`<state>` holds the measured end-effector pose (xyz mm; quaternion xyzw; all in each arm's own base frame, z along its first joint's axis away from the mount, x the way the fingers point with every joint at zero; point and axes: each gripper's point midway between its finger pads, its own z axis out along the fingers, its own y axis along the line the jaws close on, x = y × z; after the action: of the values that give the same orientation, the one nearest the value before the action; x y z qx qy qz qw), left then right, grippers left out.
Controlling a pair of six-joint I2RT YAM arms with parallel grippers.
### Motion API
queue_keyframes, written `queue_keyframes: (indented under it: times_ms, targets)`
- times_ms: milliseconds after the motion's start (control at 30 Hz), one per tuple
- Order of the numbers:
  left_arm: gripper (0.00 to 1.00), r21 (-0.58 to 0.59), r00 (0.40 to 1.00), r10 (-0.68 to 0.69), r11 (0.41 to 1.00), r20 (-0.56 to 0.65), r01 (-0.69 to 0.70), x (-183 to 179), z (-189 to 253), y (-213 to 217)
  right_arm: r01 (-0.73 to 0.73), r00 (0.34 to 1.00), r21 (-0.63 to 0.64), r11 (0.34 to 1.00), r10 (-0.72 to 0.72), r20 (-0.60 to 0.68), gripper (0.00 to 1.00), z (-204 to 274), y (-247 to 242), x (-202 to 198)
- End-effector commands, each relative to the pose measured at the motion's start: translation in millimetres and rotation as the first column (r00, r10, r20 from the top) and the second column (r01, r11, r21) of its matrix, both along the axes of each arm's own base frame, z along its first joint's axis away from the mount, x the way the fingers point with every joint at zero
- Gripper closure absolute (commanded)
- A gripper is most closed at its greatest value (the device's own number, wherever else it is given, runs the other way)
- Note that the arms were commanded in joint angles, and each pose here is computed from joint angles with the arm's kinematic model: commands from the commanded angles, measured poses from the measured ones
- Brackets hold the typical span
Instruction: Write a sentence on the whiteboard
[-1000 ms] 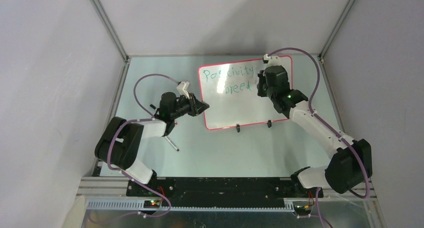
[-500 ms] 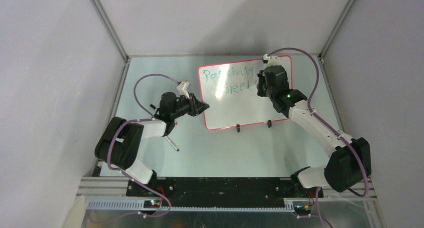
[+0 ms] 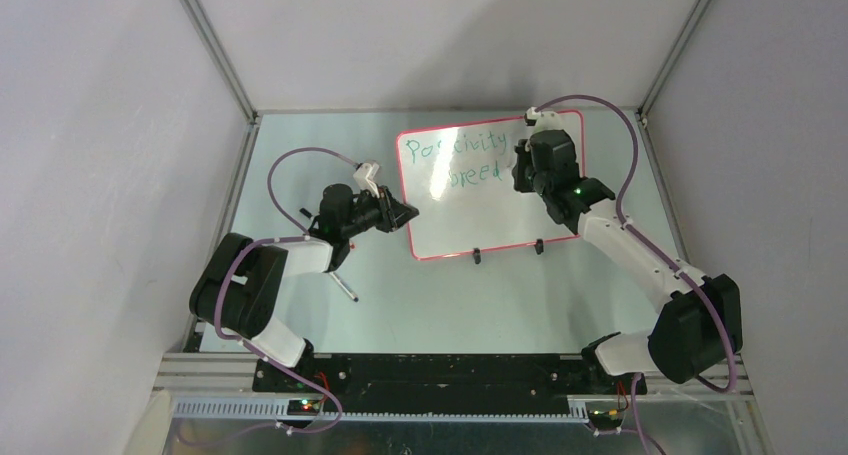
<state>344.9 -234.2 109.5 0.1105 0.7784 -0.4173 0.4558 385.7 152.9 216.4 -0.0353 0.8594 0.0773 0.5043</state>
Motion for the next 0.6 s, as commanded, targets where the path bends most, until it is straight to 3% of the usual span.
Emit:
queue_keyframes:
  times_ms: [0,567]
  targets:
    - [0.76,0.027,0.995,-0.004,1.0,0.097,0.001,9.1,18.0,-3.4,-0.024,1.0,0.035,0.999,0.023,0.016,1.0,3.9,9.2,5.5]
    - [0.77,0.028,0.995,-0.002,1.0,0.097,-0.001,9.0,18.0,-3.0,-0.043,0.999,0.007,0.999,0.044,-0.026,1.0,-4.3,8.2,-4.1]
